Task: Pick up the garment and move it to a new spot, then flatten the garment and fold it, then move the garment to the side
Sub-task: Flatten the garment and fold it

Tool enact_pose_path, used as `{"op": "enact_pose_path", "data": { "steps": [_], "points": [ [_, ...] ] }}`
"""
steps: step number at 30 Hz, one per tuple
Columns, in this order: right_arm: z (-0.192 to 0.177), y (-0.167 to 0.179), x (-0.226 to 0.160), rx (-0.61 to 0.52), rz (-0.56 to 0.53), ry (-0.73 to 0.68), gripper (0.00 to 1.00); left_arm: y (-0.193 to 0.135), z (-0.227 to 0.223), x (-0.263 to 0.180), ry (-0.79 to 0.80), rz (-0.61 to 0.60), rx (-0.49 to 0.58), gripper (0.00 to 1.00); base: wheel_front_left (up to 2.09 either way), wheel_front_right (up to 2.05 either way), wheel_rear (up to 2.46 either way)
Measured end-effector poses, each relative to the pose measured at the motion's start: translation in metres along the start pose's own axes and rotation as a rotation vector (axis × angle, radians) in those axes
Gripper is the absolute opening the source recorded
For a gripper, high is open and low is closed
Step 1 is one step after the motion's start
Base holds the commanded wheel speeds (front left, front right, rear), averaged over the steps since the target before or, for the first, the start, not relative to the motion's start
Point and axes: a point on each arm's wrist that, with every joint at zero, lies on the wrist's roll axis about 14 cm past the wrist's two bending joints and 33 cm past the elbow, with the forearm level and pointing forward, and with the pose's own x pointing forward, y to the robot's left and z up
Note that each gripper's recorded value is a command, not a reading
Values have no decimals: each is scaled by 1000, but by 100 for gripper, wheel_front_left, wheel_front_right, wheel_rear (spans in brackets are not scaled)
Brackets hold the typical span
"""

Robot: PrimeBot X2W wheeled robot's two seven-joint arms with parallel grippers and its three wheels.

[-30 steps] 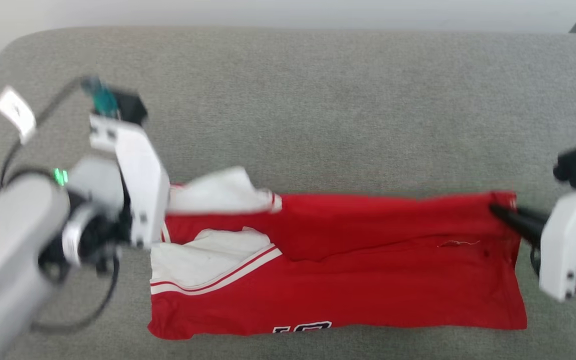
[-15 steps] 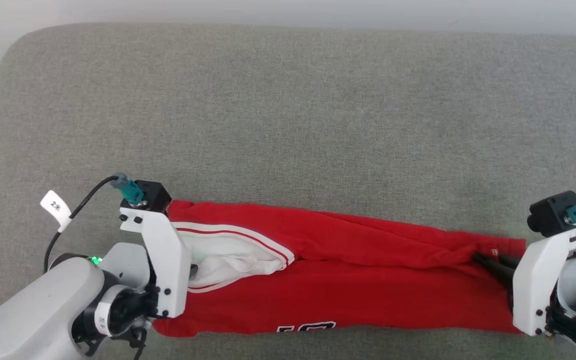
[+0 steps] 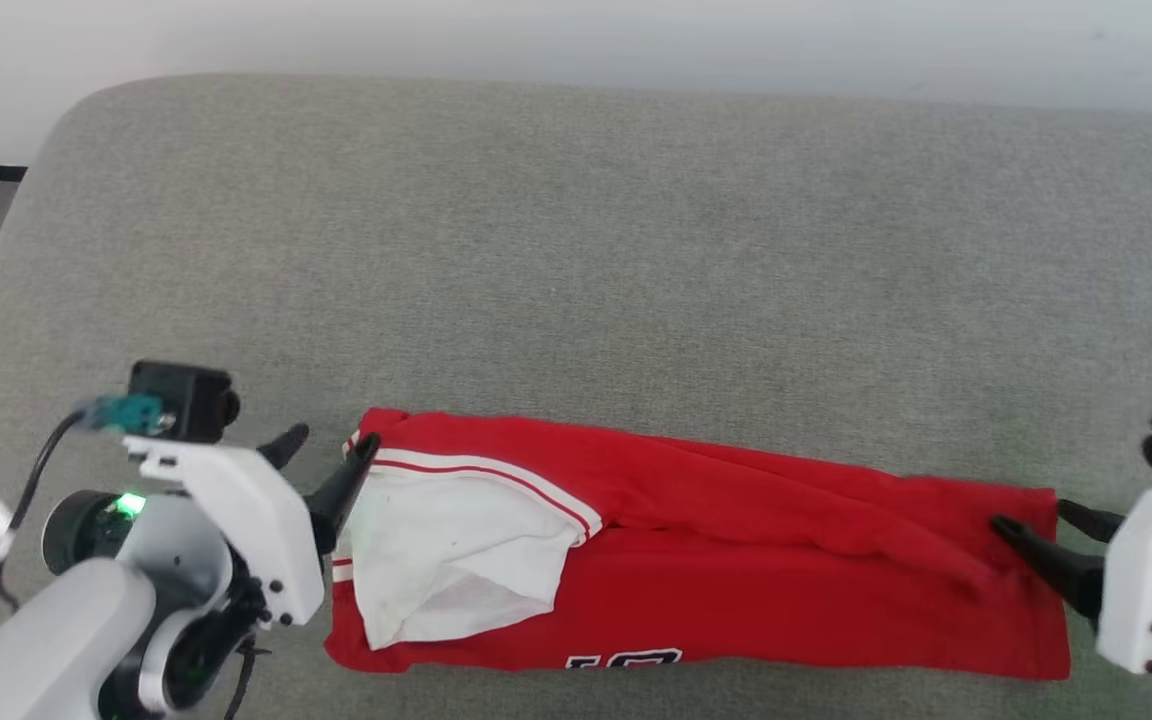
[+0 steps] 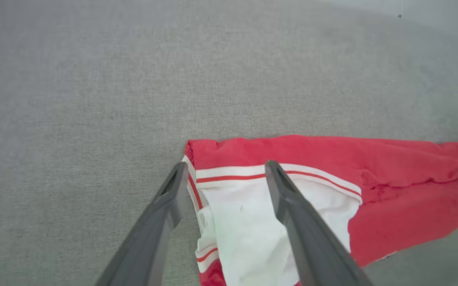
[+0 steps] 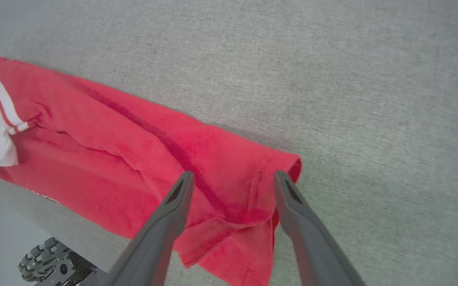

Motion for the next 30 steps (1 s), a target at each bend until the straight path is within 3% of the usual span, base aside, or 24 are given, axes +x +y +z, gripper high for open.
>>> {"op": "enact_pose_path", "data": {
  "steps": [11,21,22,23,24,25,30],
  "points": [
    [-29,-3,26,100,36,117,100,22,-2,-23,-297,81,-56,100,0,0,0],
    [-47,16,62,118,115,252,100,44,-29,-40,-385,195,-137,100,0,0,0],
    [-47,17,63,109,121,261,84,47,-31,-42,-391,208,-149,100,0,0,0],
    [-47,17,63,109,121,261,48,47,-31,-42,-391,208,-149,100,0,0,0],
    [-47,18,65,107,128,268,31,49,-32,-44,-398,220,-162,100,0,0,0],
    [-46,20,66,103,136,273,0,53,-33,-46,-405,237,-167,100,0,0,0],
    [-37,31,67,145,190,245,0,63,-18,-59,-507,285,-194,100,0,0,0]
  ]
}}
